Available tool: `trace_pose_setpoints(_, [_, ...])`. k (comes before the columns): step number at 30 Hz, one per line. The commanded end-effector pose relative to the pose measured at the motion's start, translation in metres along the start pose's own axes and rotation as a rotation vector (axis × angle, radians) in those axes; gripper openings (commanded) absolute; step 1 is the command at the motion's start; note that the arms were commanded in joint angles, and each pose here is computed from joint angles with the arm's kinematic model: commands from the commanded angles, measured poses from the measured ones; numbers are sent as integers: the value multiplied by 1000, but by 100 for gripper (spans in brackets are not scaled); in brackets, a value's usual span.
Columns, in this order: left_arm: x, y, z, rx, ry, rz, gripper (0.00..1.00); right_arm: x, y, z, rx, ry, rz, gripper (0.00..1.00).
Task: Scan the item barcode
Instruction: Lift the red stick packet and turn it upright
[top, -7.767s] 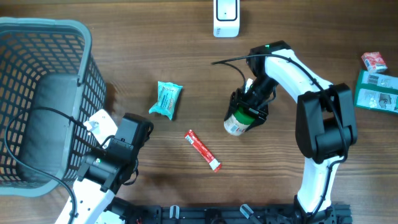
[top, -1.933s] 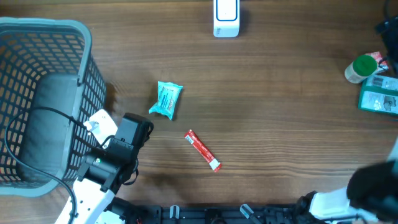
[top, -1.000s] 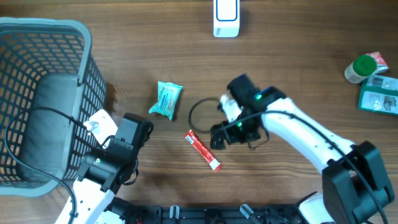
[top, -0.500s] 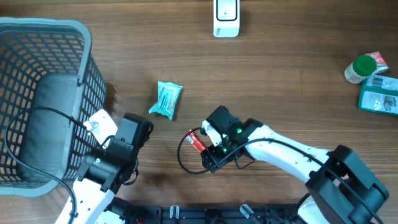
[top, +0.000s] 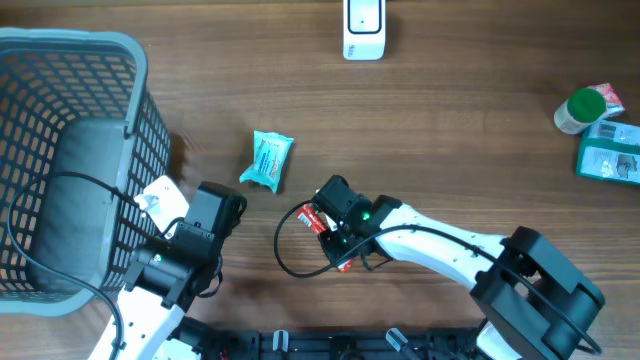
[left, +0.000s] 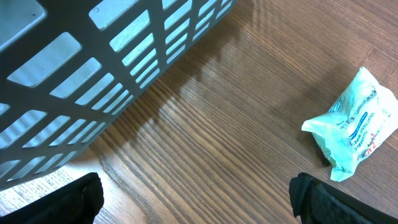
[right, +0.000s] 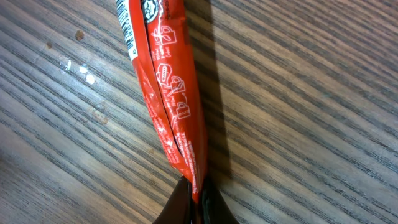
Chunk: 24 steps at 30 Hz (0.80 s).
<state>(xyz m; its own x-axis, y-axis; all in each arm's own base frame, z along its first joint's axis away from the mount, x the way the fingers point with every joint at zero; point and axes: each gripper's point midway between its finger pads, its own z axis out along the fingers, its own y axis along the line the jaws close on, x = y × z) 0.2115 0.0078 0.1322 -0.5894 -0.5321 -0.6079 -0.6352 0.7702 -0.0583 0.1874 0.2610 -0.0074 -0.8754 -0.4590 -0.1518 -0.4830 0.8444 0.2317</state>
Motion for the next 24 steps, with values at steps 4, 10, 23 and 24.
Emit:
trace_pose_setpoints(4, [-1,2,0,-2,-4,4,100,-2,-31,-7,124,-34,145,4])
trace_pose_setpoints(10, [-1,2,0,-2,-4,4,100,-46,-2,-99,-9,-352,83,4])
trace_pose_setpoints(23, [-1,2,0,-2,-4,4,100,-33,26,-224,-151,-703,-134,4])
trace_pose_setpoints(24, [-1,2,0,-2,-4,4,100,-30,29,-224,-165,-703,-169,4])
